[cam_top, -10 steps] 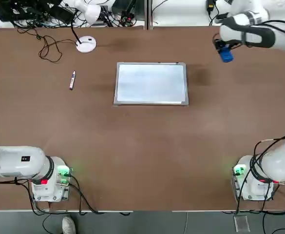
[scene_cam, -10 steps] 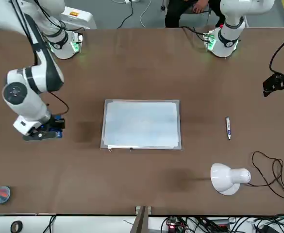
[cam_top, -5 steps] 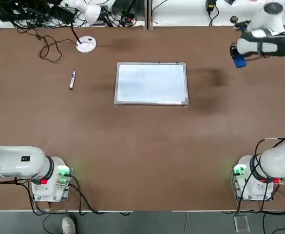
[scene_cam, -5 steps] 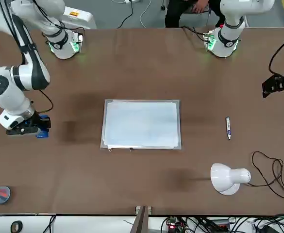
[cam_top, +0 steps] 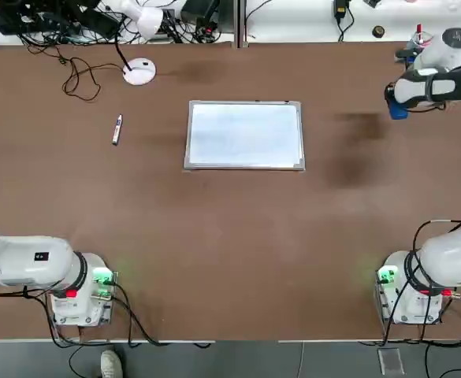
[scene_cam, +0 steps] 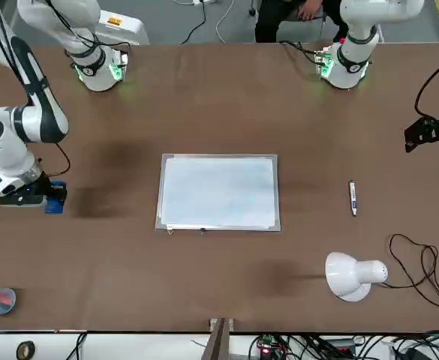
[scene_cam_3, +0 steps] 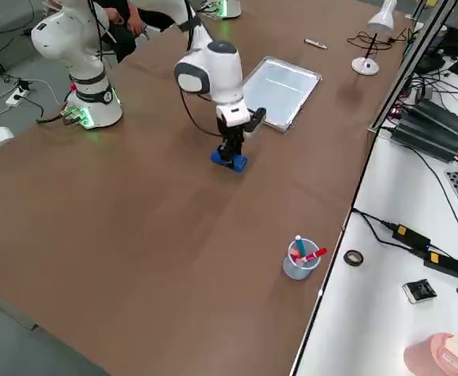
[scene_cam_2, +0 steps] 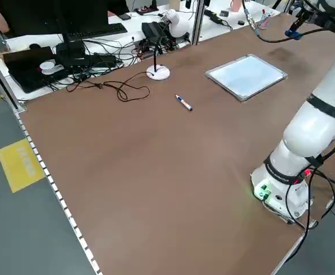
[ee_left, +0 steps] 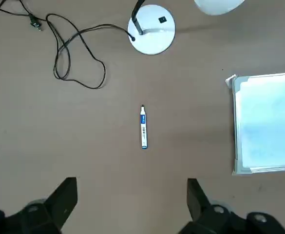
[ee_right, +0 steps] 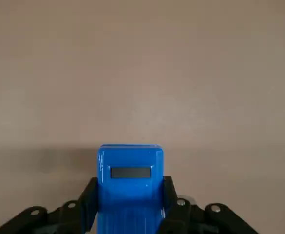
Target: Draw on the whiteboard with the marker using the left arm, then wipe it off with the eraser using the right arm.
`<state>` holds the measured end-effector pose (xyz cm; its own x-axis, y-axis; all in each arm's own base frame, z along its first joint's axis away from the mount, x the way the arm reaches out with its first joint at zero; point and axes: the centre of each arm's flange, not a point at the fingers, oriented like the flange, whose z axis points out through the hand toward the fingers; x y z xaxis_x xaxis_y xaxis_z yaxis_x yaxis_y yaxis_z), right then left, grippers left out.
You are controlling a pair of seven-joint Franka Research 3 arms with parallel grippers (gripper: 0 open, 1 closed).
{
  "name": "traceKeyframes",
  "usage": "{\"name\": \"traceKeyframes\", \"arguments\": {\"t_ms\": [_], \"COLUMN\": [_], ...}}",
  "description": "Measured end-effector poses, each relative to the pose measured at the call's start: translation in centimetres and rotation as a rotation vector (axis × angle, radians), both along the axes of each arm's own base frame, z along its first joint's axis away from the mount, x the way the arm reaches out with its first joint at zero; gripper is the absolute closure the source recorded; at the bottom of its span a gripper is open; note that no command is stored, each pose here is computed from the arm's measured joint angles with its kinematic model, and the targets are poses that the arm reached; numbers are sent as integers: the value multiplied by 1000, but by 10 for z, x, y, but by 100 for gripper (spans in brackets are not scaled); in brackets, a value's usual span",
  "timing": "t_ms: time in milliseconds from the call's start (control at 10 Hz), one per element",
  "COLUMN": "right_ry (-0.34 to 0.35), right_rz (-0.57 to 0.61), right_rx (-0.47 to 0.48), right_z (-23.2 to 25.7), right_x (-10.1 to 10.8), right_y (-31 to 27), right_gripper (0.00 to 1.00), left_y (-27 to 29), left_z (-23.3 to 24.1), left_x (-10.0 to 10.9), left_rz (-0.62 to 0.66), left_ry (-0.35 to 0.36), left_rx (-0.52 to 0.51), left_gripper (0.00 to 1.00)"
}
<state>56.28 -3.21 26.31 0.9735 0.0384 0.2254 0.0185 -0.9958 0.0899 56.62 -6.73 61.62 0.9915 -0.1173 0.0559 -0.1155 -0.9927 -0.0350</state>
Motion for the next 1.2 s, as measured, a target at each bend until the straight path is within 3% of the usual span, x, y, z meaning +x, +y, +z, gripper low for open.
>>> {"name": "traceKeyframes", "arguments": {"t_ms": [500, 1200], "right_ry": [-6, -13], "right_rz": [-6, -33], "right_rx": [11, 21], "right_z": [-58, -57], "right_x": [-2, 1], "right_y": [-2, 1], "right_gripper": [44, 44], "left_y": [1, 1], "left_z": [0, -2], "left_x": [0, 1], "left_rz": [3, 4], "left_ry": [1, 3], "left_rx": [0, 0], "left_gripper": [0, 0]}}
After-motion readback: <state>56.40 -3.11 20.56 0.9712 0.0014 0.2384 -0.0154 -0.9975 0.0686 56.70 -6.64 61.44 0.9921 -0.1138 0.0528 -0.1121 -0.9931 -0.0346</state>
